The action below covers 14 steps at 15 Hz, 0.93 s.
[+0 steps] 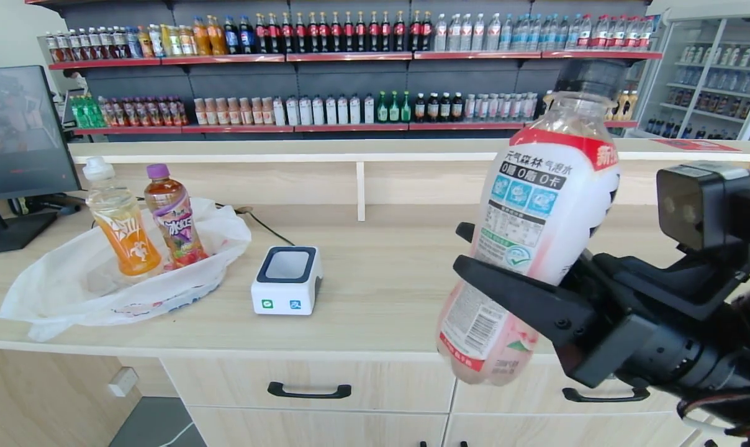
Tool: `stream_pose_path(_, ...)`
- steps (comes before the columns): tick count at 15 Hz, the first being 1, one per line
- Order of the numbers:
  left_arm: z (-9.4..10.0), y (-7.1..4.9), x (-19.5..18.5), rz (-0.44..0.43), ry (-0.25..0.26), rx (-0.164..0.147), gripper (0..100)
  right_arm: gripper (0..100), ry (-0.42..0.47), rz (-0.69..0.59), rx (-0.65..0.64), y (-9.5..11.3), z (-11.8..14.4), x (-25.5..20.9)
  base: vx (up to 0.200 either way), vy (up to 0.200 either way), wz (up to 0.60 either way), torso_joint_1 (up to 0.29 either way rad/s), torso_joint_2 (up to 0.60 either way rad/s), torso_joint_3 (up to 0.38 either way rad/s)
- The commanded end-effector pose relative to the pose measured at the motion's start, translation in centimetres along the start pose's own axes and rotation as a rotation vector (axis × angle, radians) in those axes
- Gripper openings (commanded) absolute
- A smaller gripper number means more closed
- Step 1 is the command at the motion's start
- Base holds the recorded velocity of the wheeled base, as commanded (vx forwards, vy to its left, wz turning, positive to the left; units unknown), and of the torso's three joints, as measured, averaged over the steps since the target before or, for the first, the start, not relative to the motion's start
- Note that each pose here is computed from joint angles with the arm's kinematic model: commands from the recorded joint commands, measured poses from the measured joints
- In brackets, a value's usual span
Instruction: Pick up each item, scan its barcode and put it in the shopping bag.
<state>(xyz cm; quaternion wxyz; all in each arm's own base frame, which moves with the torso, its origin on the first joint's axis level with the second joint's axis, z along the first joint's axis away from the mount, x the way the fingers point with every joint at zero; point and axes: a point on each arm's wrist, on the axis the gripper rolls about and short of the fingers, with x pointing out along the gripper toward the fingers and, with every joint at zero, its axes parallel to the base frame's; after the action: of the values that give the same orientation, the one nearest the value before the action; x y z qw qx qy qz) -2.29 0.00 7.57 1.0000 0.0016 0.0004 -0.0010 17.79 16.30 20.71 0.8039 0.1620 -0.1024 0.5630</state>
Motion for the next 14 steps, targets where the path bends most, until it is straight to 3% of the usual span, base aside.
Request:
stream_pose_path(1, 0.0, 0.0, 0.0, 0.0, -0.001, 0.0, 100, 0, 0.059, -0.145, -0.085, -3.5, -1.6, -0.9, 0.0, 0.0, 0.0, 0.0, 0.0, 0.0)
stream_pose_path(7, 0.0, 0.0, 0.0, 0.0, -0.001, 0.0, 100, 0, 0.084, -0.313, -0.181, -6.2, -2.1, -2.2, 0.0, 0.0, 0.0, 0.0, 0.0, 0.0)
stream_pose_path(11, 0.0, 0.0, 0.0, 0.0, -0.001, 0.0, 100, 0, 0.18, -0.407, -0.42, -8.2, -2.9, -3.9, 0.0, 0.0, 0.0, 0.0, 0.0, 0.0)
stream_pose_path(14, 0.0, 0.0, 0.0, 0.0, -0.001, 0.001, 100, 0, 0.141, -0.608, -0.513, -8.4, -1.3, -5.0, 0.0, 0.0, 0.0, 0.0, 0.0, 0.0)
